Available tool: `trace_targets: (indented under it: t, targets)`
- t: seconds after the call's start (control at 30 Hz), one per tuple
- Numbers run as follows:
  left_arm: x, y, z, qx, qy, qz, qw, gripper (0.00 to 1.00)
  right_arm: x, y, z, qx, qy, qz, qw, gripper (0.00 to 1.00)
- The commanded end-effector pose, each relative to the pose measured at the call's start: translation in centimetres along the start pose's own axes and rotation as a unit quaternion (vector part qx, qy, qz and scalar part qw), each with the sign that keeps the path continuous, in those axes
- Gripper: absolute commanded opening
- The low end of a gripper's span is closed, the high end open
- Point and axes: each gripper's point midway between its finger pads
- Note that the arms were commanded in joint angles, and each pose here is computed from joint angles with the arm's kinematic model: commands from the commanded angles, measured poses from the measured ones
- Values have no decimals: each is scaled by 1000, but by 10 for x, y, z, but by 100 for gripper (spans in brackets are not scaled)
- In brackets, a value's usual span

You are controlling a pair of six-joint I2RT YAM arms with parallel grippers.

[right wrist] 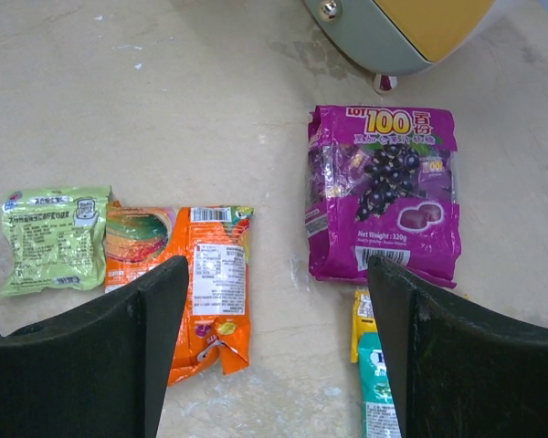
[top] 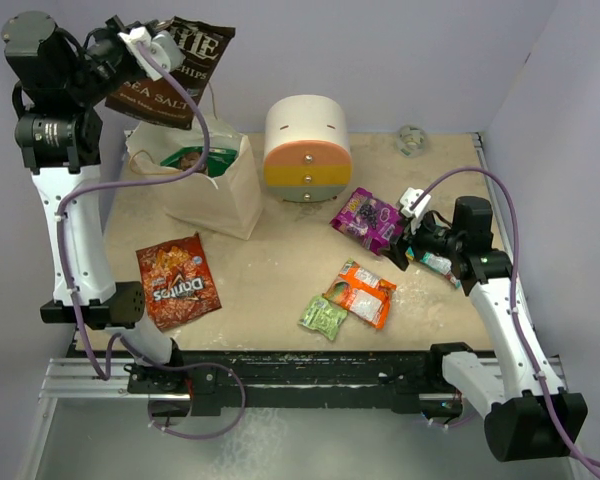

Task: Place the snacks into the paper bag
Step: Place the snack in the paper bag.

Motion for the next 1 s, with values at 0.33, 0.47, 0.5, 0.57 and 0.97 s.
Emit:
trace_targets:
  t: [0.33, 0.47, 0.5, 0.57, 0.97]
  targets:
    - [-12, -34, -16, -68, -53, 43, 995, 0, 3, -5, 2, -13, -8, 19, 1000, 81]
    - [-29, -55, -14, -93, -39, 52, 994, 0, 2, -5, 2, -13, -7, 19, 1000, 82]
    - [-32, -59, -12, -99, -37, 51, 993, 0, 2, -5, 2, -13, -7, 20, 1000, 82]
    - [-38, -69, -8, -113, -31, 52, 992, 0, 2, -5, 2, -12, -7, 20, 1000, 81]
    - [-69, -117, 8, -171, -12, 104, 980, 0, 1, -4, 2, -10, -7, 21, 1000, 82]
Point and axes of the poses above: each gripper's point midway between its finger pads, its own z axis back along the fingers, its own y axis along the line the jaws close on, x = y × z, and after that the axes turned 3 degrees about z, right-handed
